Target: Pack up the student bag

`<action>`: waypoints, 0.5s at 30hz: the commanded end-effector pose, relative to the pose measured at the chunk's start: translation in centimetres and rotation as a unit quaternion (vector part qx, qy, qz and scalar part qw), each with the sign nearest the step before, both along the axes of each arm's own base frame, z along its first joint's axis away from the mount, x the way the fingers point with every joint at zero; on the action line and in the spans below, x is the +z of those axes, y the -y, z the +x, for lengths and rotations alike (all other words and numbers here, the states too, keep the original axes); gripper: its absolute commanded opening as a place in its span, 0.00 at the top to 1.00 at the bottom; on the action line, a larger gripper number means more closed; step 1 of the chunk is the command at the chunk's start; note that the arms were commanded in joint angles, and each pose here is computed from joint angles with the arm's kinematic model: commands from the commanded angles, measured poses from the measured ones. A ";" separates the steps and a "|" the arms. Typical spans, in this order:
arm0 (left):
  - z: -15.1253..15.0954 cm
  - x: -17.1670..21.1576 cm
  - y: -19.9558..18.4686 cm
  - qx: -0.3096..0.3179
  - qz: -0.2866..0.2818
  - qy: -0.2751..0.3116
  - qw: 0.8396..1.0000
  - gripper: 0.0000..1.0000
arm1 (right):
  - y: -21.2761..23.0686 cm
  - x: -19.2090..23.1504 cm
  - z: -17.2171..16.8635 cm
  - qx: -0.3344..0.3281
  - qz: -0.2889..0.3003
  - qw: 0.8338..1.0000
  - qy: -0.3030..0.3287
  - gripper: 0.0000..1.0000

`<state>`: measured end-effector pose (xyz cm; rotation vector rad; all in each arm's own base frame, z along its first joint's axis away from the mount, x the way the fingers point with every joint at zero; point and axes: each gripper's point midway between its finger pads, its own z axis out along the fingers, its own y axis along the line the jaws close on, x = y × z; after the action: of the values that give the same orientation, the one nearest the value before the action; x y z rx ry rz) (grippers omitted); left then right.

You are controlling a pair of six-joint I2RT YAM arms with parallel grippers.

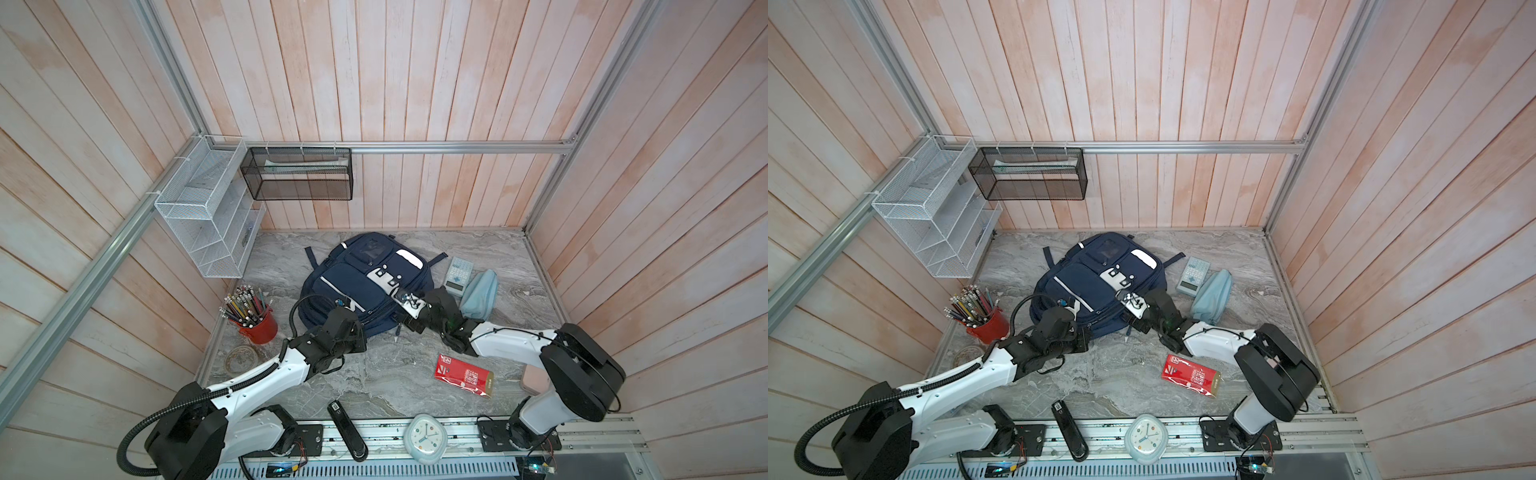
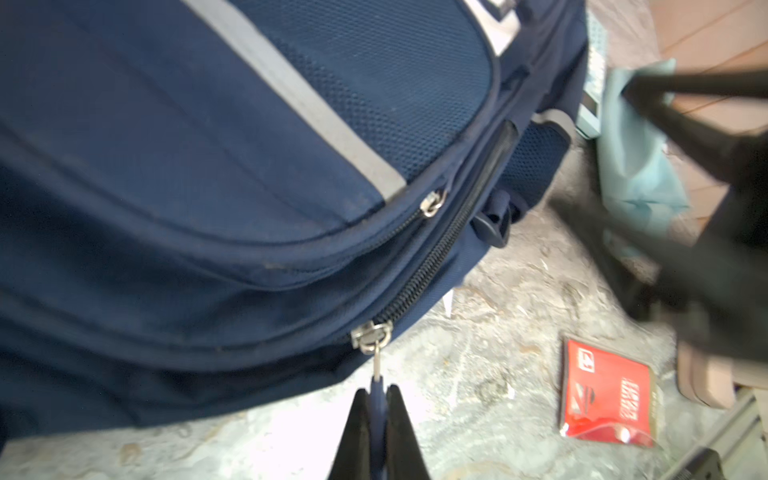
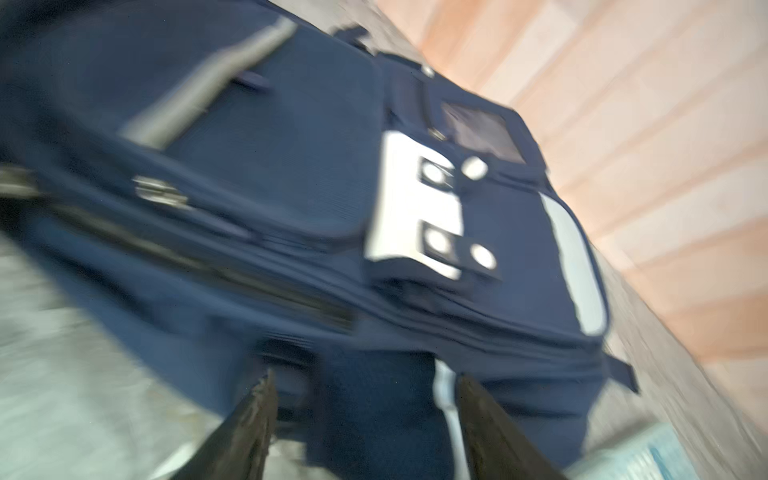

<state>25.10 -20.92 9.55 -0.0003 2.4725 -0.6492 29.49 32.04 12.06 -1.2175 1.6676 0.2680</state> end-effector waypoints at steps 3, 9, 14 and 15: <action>0.4 2.0 1.8 -0.011 -0.051 0.012 0.999 1.00 | -4.1 -0.2 -2.4 0.104 -0.001 0.993 0.059 0.32; -0.2 2.9 2.3 -0.020 -0.070 0.007 0.997 1.00 | -6.2 -1.1 -0.8 0.086 -0.005 0.992 0.097 0.47; 0.2 2.6 0.7 -0.001 -0.062 0.010 0.998 1.00 | -4.8 -2.1 -1.6 0.085 -0.018 0.989 0.119 0.97; 0.4 2.3 0.1 0.006 -0.059 0.007 0.998 1.00 | -4.2 -2.2 -1.7 0.088 -0.024 0.988 0.120 1.00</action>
<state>25.09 -21.34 10.63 -0.0474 2.4570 -0.7430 27.74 37.27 9.44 -1.3848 1.4078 0.2330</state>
